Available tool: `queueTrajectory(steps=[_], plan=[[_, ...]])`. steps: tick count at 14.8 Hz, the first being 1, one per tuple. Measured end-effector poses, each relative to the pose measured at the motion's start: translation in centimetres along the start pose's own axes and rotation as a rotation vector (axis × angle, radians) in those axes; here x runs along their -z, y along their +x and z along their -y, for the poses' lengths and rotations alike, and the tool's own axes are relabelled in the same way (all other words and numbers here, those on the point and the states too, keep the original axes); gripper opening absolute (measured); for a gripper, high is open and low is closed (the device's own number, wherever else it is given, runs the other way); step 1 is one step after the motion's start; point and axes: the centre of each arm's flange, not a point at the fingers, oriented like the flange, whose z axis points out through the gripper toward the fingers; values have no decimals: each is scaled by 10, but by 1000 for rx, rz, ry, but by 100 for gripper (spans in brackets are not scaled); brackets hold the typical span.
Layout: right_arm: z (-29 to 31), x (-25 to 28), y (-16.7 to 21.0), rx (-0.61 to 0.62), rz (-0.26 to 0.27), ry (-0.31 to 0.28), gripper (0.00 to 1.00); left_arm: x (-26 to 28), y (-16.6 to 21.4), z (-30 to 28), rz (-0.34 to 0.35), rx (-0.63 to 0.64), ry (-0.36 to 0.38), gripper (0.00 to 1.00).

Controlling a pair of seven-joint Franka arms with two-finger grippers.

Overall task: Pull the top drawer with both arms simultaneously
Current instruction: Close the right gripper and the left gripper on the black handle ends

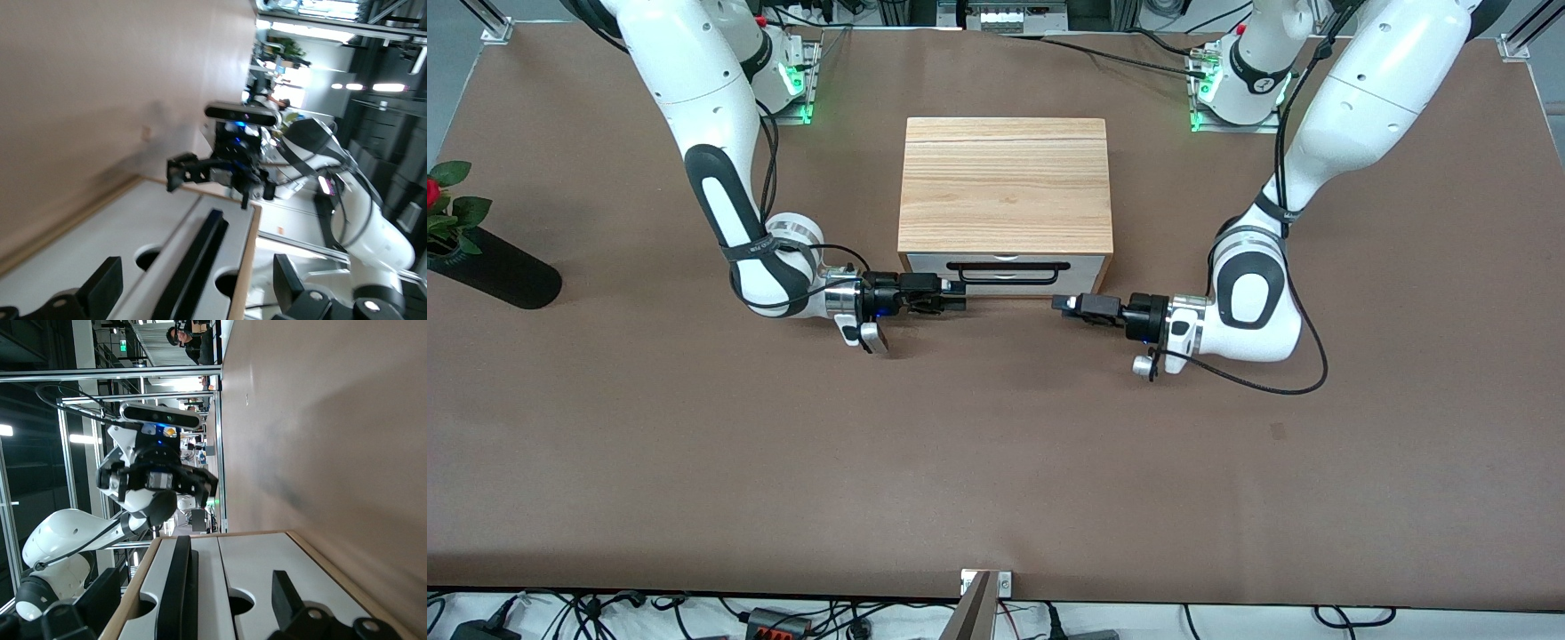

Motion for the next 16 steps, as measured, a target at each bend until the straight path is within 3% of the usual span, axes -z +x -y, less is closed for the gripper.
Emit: queueTrajectory(steps=[2, 4, 6, 7, 11, 12, 13, 14, 16], plan=[[0, -4, -3, -3, 7, 3, 96, -1, -8, 6, 28, 17, -31, 99], [-1, -7, -7, -8, 14, 4, 81, 0, -13, 11, 39, 32, -50, 99], [-3, -8, -9, -11, 19, 6, 77, -2, -18, 15, 52, 40, -62, 100], [-3, -8, -10, -12, 20, 9, 68, -4, -20, 17, 50, 33, -74, 100], [-2, -8, -10, -11, 22, 16, 55, -20, -31, 28, 41, 1, -115, 98], [-1, -8, -9, -11, 23, 19, 55, -22, -32, 30, 42, -3, -116, 94], [0, -9, -9, -10, 24, 26, 53, -23, -33, 30, 45, -11, -116, 83], [1, -9, -9, -10, 27, 36, 45, -26, -34, 32, 47, -22, -116, 82], [2, -9, -9, -9, 31, 46, 45, -27, -34, 37, 45, -46, -119, 70]])
